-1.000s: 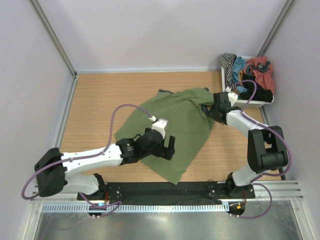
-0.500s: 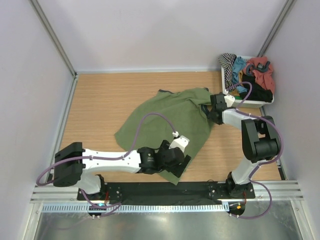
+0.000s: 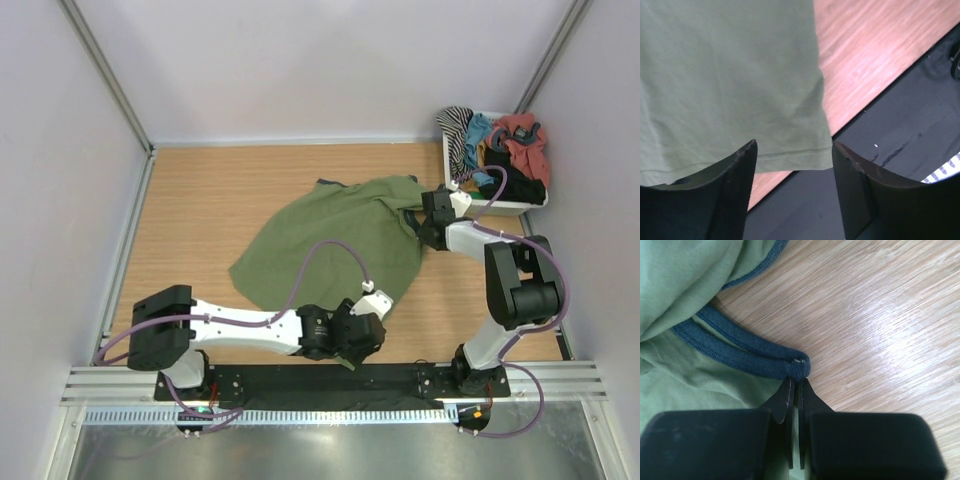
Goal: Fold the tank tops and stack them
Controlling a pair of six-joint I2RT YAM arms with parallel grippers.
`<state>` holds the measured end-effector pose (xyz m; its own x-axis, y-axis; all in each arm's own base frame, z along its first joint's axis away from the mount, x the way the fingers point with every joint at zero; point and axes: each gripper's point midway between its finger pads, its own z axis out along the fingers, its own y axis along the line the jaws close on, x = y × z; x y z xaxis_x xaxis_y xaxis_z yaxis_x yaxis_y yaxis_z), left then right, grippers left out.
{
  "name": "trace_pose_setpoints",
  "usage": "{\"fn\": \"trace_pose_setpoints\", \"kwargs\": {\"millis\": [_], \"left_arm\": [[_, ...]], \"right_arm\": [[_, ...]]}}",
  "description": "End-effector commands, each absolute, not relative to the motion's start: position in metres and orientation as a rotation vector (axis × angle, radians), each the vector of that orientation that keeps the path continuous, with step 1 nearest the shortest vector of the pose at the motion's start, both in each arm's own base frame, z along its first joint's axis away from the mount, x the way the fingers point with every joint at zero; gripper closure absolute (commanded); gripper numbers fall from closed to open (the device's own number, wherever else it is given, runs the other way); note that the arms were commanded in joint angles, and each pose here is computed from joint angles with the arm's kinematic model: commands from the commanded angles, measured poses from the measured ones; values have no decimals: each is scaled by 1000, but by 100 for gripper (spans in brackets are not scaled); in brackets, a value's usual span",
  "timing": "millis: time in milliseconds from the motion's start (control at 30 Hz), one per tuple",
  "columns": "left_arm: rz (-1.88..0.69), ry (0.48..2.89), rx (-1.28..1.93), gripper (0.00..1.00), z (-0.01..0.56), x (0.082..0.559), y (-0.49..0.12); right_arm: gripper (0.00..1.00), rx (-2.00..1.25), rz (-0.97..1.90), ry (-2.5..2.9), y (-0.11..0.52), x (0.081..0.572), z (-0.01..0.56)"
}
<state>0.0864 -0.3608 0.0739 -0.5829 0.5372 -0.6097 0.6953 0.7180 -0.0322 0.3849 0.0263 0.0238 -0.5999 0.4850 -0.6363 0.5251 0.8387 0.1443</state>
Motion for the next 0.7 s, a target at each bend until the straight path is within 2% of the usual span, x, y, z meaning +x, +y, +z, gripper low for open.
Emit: {"fn": "trace_pose_setpoints", "kwargs": {"millis": [0,200,367,533,633,667], "left_arm": [[-411,2364,977,39,78,70,-376],[-369,2437,1035,37,52,57,-378],[-367,2494,1071,39,35,47,-380],[-189,2499,1040,56,30,61,-370],[-149,2520,1014,75,31,71,-363],[-159,2529,992,90,32,74,-362]], "right_arm": [[99,750,-53,2232,23,394,45],[99,747,-41,2227,24,393,48],[99,751,-40,2221,23,392,50],[99,755,-47,2215,21,389,51],[99,758,-48,2197,20,389,56],[99,757,-47,2199,20,389,56]]}}
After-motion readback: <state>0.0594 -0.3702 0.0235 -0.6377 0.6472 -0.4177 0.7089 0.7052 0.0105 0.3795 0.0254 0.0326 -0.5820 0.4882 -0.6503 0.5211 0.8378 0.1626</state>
